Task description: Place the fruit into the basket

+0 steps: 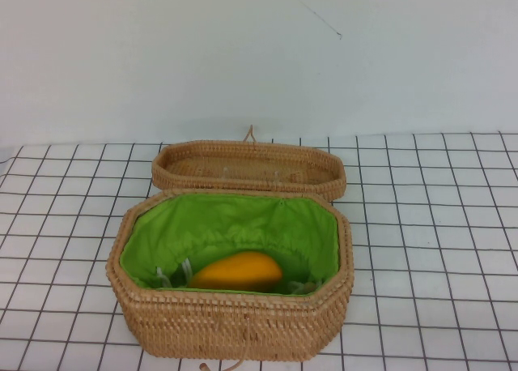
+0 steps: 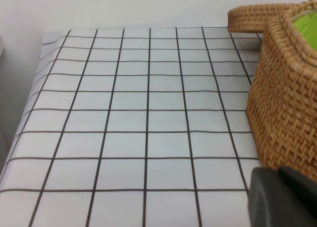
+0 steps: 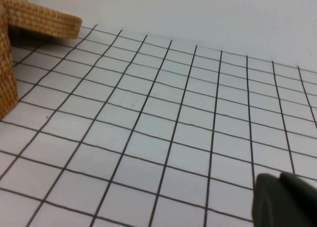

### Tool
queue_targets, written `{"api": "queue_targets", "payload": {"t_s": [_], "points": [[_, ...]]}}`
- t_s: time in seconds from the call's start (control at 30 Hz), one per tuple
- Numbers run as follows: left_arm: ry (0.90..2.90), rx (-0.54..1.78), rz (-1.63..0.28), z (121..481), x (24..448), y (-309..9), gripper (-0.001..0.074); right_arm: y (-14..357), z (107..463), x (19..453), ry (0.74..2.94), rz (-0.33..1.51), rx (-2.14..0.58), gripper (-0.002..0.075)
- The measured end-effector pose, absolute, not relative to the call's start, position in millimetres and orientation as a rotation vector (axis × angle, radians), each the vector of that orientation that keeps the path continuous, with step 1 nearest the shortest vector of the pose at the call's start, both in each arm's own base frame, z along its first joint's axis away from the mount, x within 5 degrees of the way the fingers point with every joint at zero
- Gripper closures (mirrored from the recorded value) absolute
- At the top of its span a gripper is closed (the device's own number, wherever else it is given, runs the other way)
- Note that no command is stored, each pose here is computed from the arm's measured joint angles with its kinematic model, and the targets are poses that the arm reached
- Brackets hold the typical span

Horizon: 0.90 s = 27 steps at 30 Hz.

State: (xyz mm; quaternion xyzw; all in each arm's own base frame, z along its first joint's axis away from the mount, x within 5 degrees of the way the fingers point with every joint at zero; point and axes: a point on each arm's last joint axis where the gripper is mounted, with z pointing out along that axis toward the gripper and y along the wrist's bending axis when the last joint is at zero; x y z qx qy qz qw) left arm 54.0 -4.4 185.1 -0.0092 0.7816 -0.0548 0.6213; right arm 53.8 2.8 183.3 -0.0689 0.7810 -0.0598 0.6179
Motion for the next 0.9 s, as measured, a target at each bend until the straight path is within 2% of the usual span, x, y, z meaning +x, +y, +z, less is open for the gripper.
{"api": "queue_targets", "payload": {"t_s": [0.9], "points": [[1.796,-0.021,-0.126,185.1,54.0,-4.4,0.0738,2.8,183.8,53.8,1.796,-0.138,-0.159,0.0728]]}}
